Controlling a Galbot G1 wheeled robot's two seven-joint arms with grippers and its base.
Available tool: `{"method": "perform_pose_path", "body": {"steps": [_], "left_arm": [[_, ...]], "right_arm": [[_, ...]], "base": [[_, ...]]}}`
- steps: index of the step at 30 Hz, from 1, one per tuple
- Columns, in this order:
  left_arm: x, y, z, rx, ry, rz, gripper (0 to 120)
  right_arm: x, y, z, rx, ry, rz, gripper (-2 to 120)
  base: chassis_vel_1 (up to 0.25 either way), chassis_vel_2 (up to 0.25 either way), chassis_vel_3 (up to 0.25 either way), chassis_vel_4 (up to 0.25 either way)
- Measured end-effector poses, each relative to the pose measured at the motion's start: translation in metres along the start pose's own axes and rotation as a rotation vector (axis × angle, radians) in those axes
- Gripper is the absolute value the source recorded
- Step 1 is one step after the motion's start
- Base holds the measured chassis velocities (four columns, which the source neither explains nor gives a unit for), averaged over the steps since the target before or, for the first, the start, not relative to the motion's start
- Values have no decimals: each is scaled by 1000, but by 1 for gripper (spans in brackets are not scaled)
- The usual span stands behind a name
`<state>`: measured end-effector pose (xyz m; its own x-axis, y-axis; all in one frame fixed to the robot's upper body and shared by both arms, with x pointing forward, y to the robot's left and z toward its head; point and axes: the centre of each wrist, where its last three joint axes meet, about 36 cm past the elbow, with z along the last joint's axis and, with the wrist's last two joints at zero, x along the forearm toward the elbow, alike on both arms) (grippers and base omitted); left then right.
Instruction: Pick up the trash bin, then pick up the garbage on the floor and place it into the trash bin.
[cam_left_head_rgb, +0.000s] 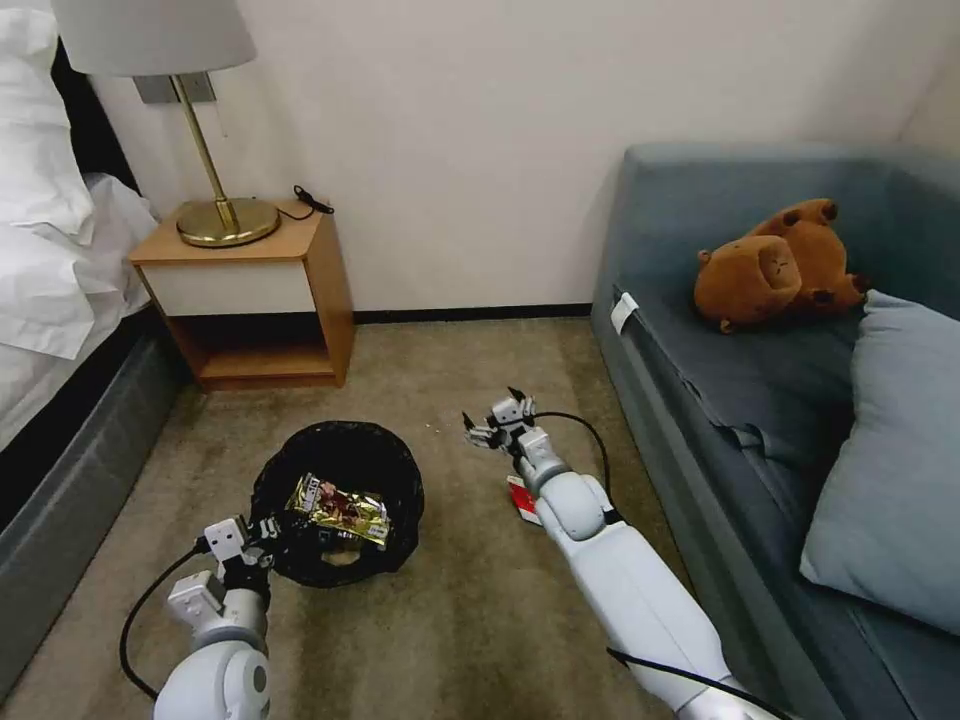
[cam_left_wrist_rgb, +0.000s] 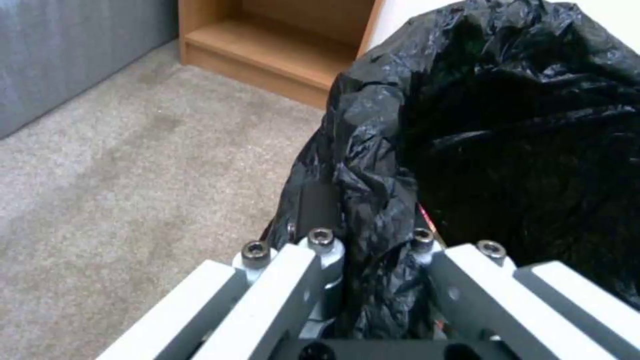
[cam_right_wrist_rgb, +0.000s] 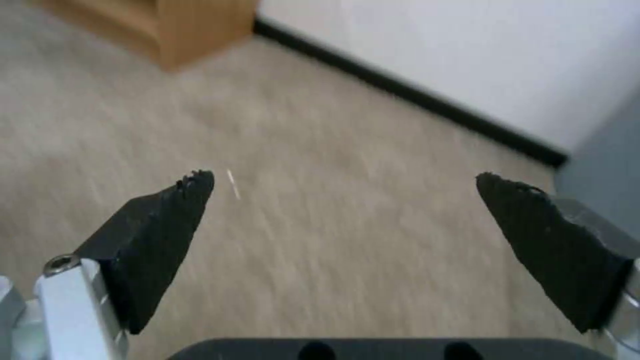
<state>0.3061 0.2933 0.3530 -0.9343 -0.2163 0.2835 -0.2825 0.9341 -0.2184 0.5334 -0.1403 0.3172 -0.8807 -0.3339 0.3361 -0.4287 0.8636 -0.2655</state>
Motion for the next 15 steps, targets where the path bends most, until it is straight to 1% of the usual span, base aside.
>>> {"method": "perform_pose_path", "body": {"steps": [4, 6, 12, 14, 15], "left_arm": [[0, 1, 1, 0, 1, -4, 3], [0, 2, 3, 0, 5, -6, 3], [1, 2, 4, 0, 7, -8, 3], [3, 1, 4, 0, 6, -8, 3], [3, 1, 4, 0, 6, -8, 3]], "right_arm": [[0, -7, 8, 12, 55, 4, 100], [-1, -15, 19, 28, 117, -3, 100], [-1, -28, 29, 47, 176, -35, 100], [-3, -41, 39, 83, 223, -38, 100], [-3, -41, 39, 83, 223, -38, 100]], "base": [[0, 0, 0, 0], [0, 0, 0, 0], [0, 0, 0, 0], [0, 0, 0, 0], [0, 0, 0, 0]]}}
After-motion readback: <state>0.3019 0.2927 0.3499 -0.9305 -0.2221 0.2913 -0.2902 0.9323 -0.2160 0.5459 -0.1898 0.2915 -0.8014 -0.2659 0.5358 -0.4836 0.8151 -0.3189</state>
